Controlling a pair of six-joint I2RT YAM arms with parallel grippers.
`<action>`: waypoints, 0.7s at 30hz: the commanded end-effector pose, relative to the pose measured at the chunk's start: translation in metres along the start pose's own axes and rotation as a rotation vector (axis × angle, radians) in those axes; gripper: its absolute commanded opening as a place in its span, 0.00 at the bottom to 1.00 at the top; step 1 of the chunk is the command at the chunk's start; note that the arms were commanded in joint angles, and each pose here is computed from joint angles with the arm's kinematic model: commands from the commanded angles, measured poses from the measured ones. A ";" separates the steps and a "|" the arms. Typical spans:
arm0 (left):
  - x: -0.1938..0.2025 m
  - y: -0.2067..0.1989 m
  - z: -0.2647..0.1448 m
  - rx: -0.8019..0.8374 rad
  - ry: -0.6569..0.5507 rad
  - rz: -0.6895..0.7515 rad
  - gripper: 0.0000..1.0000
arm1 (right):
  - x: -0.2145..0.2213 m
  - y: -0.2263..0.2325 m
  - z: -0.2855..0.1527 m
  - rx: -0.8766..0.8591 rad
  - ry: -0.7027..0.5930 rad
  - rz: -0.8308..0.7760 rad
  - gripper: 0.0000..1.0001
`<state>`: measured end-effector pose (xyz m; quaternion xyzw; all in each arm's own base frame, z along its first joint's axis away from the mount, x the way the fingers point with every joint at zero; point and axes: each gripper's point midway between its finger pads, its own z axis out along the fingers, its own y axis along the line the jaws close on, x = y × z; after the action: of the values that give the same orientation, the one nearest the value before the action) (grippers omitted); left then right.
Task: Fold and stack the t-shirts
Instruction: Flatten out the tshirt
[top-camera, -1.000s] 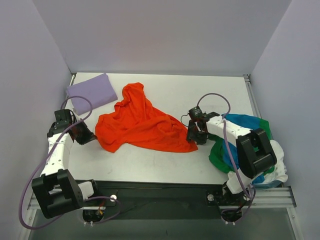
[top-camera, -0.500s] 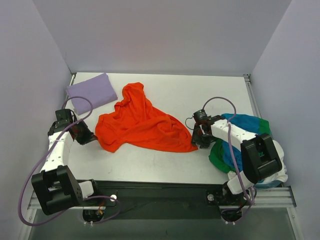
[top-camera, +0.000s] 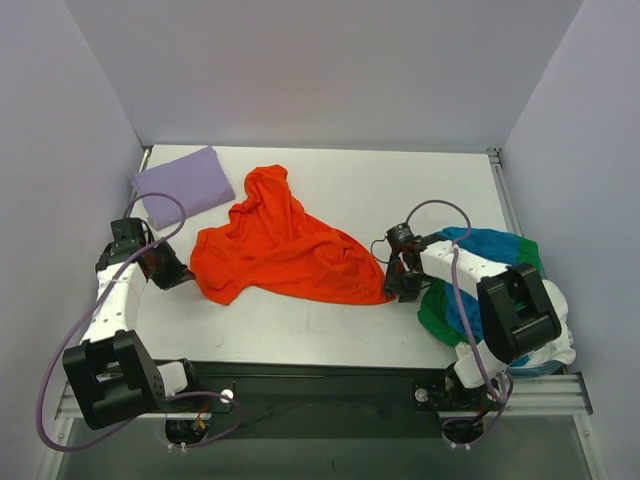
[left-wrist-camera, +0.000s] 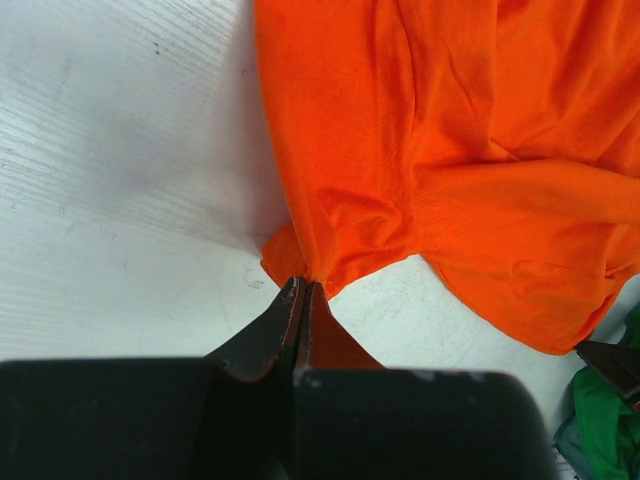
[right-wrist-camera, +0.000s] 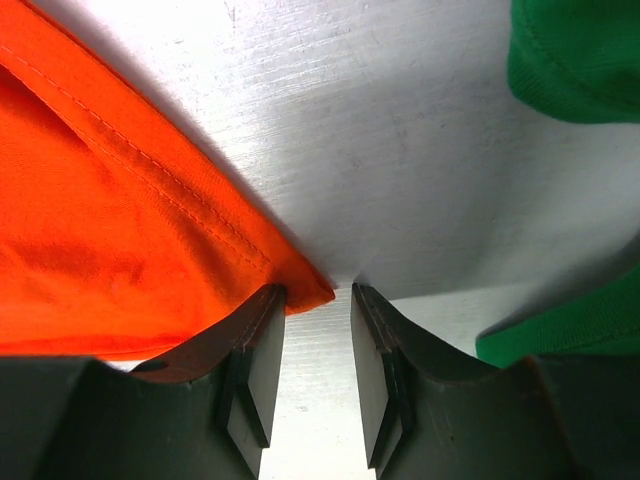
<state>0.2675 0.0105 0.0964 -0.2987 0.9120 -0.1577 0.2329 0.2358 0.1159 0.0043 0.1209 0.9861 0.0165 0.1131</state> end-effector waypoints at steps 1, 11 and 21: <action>-0.020 -0.011 -0.006 0.032 -0.064 0.022 0.00 | 0.010 -0.002 0.010 0.018 0.049 0.002 0.33; -0.020 -0.008 -0.005 0.016 -0.071 0.027 0.00 | 0.009 0.005 0.016 0.002 0.077 -0.016 0.01; -0.061 -0.049 -0.045 0.131 -0.238 -0.071 0.00 | -0.061 0.009 -0.089 -0.083 -0.106 0.016 0.00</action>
<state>0.2756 0.0125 0.1103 -0.3225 0.8982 -0.1608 0.2516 0.2595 0.1190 0.0408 0.1227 0.9851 0.0367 0.1145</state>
